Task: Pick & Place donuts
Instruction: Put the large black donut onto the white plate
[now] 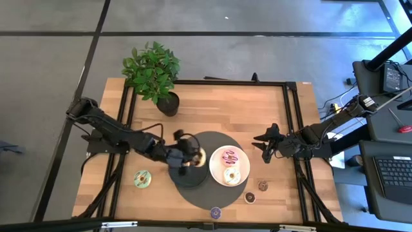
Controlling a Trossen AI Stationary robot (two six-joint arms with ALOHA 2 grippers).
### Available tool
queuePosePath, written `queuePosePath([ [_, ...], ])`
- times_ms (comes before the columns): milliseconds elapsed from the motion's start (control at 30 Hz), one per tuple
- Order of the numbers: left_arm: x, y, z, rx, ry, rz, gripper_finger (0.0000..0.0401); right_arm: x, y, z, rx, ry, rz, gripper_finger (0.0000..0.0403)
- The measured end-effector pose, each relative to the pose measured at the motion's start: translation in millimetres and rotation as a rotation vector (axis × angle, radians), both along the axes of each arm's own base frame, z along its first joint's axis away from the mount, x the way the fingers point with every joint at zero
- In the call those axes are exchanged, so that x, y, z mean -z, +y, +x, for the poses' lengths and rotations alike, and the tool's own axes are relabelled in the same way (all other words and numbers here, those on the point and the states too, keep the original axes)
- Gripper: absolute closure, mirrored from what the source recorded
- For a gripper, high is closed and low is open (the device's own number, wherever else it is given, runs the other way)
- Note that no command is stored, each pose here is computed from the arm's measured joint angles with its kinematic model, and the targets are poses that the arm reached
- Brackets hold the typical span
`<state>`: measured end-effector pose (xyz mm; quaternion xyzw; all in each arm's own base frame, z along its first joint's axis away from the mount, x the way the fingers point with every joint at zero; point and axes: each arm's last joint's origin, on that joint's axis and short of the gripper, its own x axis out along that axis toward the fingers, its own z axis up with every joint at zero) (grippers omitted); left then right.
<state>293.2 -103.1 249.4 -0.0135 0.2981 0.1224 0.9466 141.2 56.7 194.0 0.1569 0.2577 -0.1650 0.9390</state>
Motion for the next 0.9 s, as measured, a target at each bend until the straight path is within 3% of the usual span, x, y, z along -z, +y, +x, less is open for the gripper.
queuePosePath([
  [100, 5, 3, 19, 0.061, -0.069, 0.025, 0.0342, 0, 0, 0, 0.003, -0.002, 0.005, 0.0263],
  [367, 36, 4, 62, 0.247, -0.182, -0.028, 0.0342, 0, 0, 0, 0.013, -0.007, 0.020, 0.0263],
  [633, 78, 14, 82, 0.243, -0.143, -0.114, 0.0342, 0, 0, 0, 0.013, -0.006, 0.020, 0.0263],
  [900, 95, 26, 89, 0.225, -0.111, -0.169, 0.0342, 0, 0, 0, 0.013, -0.006, 0.019, 0.0263],
])
